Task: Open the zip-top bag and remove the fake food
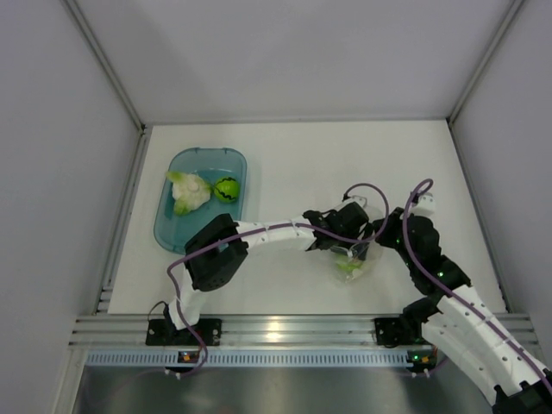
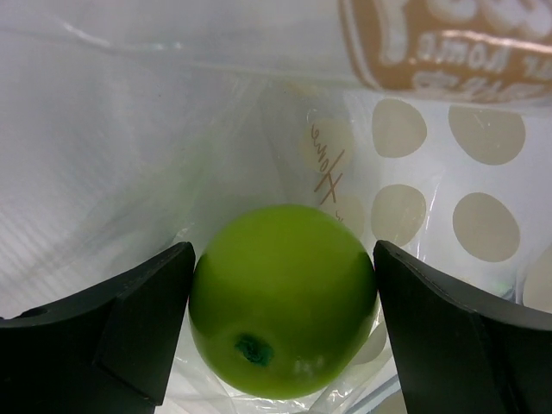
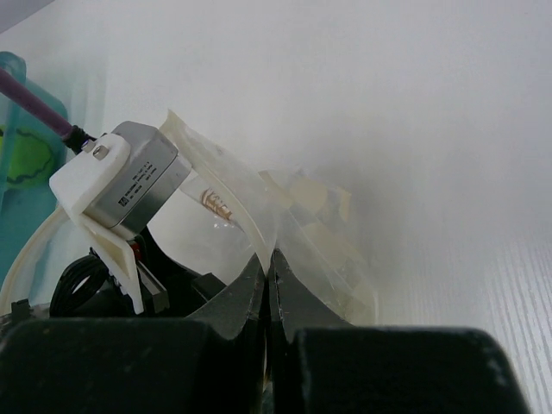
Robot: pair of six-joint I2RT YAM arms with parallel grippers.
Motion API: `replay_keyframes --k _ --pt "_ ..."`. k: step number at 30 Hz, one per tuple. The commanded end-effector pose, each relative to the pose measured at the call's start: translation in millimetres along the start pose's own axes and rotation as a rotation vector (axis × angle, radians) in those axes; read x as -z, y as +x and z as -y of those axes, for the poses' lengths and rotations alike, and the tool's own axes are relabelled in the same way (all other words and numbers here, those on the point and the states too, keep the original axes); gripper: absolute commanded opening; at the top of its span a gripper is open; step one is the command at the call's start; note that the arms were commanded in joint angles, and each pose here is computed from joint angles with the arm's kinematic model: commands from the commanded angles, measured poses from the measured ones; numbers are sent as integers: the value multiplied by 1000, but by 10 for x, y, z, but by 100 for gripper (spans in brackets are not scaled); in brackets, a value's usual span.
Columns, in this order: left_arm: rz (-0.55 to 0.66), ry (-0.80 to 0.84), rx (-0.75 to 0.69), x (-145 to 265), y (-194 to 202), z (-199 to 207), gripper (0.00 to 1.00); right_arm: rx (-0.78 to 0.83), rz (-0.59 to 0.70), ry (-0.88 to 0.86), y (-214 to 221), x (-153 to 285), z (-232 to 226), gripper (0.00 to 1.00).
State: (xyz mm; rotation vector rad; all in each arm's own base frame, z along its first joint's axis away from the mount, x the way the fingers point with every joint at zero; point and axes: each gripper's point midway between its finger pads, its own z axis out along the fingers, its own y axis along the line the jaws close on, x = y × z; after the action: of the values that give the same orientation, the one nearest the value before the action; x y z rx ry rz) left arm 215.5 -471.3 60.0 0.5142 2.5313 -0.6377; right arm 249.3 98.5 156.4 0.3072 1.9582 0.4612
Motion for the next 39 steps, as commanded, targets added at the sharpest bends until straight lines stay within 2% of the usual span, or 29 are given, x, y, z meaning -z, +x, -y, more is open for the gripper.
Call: replay_keyframes --k 1,6,7,9,10,12,13,14,17,18,26,35,39 --pt "-71 52 -98 -54 301 172 90 -43 78 -152 -330 80 -396 0" --pt "-60 58 -102 10 272 189 82 -43 75 -157 -328 63 -413 0" --pt "-57 57 -103 18 265 187 72 -44 72 -157 -321 58 -413 0" --pt "-46 48 -105 39 244 169 60 -41 71 -155 -320 54 -407 0" --pt "-45 48 -105 42 244 167 51 -41 71 -156 -318 55 -411 0" --pt "-45 52 -103 56 243 175 46 -38 74 -154 -328 58 -406 0" --pt "-46 51 -101 60 246 171 40 -34 71 -154 -322 58 -407 0" --pt "-45 52 -100 63 245 173 19 -34 74 -154 -336 64 -409 0" --pt "-27 39 -96 90 203 156 2 -21 85 -171 -395 87 -457 0" --pt "-16 40 -95 118 172 164 0 -14 78 -186 -398 95 -490 0" --pt "44 39 -111 234 -5 201 0 114 26 -300 -502 181 -780 0" --pt "123 100 -211 517 -95 317 0 200 78 -228 -811 177 -771 0" --pt "177 134 -265 635 -108 407 0 277 56 -211 -872 97 -798 0"
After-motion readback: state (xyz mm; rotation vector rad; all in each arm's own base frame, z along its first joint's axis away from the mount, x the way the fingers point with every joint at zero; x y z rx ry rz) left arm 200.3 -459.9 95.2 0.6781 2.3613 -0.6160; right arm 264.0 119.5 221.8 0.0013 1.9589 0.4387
